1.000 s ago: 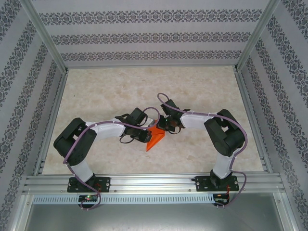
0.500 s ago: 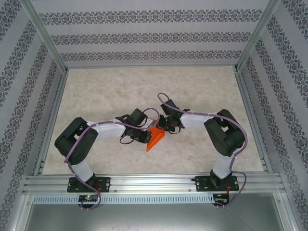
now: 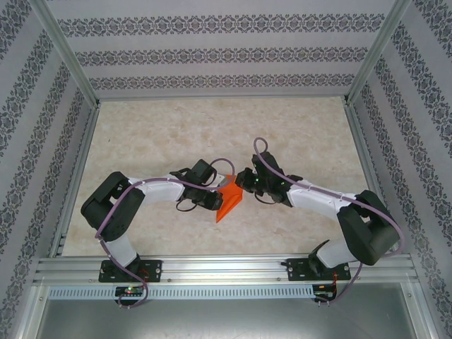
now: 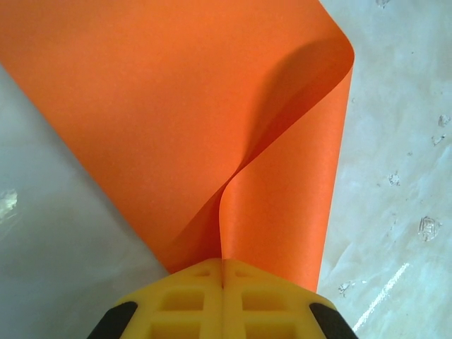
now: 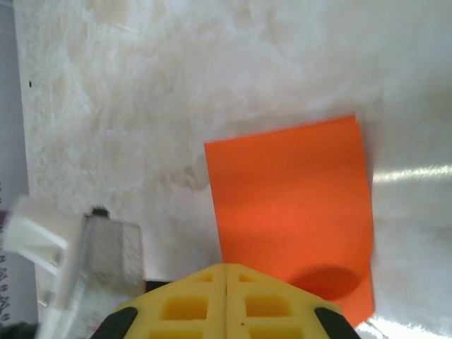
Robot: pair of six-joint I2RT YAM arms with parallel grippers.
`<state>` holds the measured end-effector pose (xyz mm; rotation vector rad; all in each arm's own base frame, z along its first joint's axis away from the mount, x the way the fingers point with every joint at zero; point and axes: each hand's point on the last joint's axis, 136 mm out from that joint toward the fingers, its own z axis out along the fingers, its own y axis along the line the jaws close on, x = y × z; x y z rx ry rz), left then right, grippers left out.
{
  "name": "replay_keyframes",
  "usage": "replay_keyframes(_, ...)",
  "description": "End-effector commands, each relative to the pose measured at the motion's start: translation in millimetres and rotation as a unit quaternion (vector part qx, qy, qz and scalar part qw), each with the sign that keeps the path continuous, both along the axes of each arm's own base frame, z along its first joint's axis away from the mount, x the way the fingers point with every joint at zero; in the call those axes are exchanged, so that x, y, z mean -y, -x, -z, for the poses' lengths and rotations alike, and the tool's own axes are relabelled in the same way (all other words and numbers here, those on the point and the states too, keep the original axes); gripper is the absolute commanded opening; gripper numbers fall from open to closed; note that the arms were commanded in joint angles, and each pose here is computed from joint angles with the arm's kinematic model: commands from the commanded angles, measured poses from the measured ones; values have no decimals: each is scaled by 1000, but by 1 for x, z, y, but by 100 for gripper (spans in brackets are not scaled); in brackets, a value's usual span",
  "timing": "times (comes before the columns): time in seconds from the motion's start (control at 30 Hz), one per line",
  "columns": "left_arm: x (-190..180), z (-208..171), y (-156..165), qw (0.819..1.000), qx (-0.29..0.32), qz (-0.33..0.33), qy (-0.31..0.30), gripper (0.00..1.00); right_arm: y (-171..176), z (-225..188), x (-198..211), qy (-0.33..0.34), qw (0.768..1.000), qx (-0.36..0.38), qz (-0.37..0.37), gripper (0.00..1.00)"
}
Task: Fold a paper plane with a square sheet of paper (pick it up from the middle)
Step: Third fold the triangle at the center of the table.
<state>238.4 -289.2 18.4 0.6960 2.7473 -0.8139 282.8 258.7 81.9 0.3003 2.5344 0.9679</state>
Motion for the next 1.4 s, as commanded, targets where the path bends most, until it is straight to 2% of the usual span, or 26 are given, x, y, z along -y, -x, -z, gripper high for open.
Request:
replay_keyframes(0.0, -5, 12, 0, 1000, -9, 1, -11, 5, 16, 5, -21, -49, 999, -6, -1, 5)
replay_keyframes(0.33, -6, 11, 0, 1000, -8, 3, -13, 5, 38, 38, -50, -61, 997, -37, -23, 4)
replay_keyframes(1.17, -6, 17, 2, 999, -20, 9, -23, 5, 64, 102, -9, 34, 994, -104, 11, 6)
replay_keyframes(1.23, -7, 19, 3, 999, -23, 10, -26, 5, 62, 97, -13, 21, 994, -103, 5, 6)
replay_keyframes(1.37, -8, 21, 4, 999, -26, 11, -28, 5, 45, 59, -21, -35, 998, -56, 13, 7)
